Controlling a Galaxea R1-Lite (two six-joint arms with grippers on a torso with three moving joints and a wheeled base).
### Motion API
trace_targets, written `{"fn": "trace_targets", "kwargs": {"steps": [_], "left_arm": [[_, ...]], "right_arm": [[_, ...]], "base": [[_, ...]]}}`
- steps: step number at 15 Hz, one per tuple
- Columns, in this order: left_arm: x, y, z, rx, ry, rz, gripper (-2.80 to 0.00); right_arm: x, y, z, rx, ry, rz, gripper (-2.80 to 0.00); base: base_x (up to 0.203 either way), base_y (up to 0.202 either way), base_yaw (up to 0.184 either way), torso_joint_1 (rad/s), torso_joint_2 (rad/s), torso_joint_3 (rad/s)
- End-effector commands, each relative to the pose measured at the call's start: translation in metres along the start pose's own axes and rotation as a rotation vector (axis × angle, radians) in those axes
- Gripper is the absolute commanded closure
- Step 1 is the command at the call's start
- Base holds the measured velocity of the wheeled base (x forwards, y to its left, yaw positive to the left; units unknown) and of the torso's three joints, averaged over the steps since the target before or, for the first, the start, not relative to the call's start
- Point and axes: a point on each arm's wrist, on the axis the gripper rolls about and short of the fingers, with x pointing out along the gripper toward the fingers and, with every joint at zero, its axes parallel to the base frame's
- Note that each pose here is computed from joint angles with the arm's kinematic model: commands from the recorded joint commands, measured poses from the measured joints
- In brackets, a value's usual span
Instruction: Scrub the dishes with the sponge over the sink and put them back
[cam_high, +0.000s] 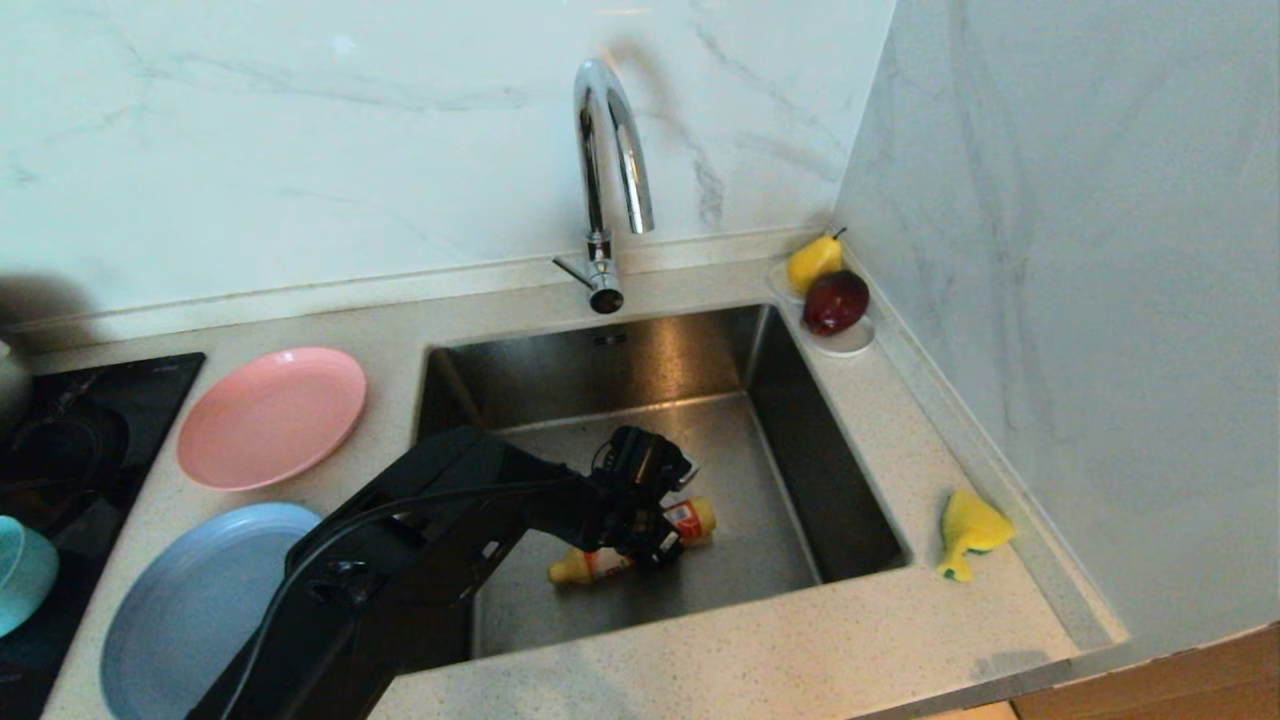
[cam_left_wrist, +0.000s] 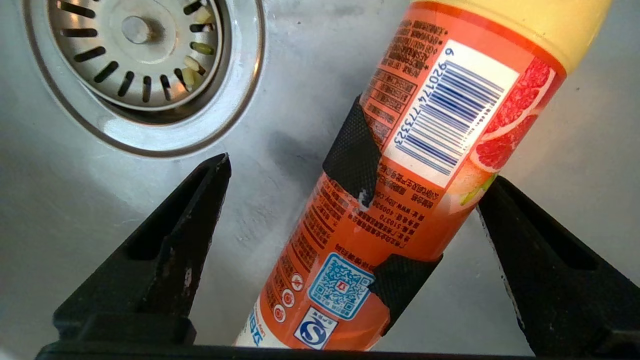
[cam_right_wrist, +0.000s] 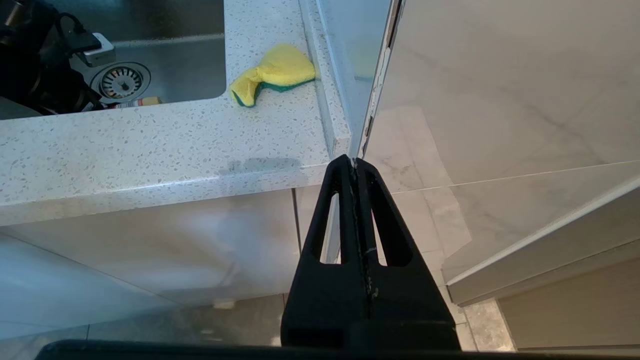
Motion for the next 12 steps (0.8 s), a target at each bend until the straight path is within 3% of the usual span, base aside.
{"fn": "trace_targets", "kwargs": {"steps": [1,12], "left_arm": [[0.0017,-0.0007,-0.0011,0.002,0.003,0.0,-2.8],[0.0095,-0.0033,-0.0044,0.003,0.005,-0.002,-2.8]], "right_arm": [[0.0,0.0,0.0001,0.0,-0.001,0.001,0.0],[0.0,0.0,0.0001,0.0,-0.001,0.001,0.0]], "base": [[0.0,0.0,0.0,0.0,0.0,0.0],[0.0,0.0,0.0,0.0,0.0,0.0]]}}
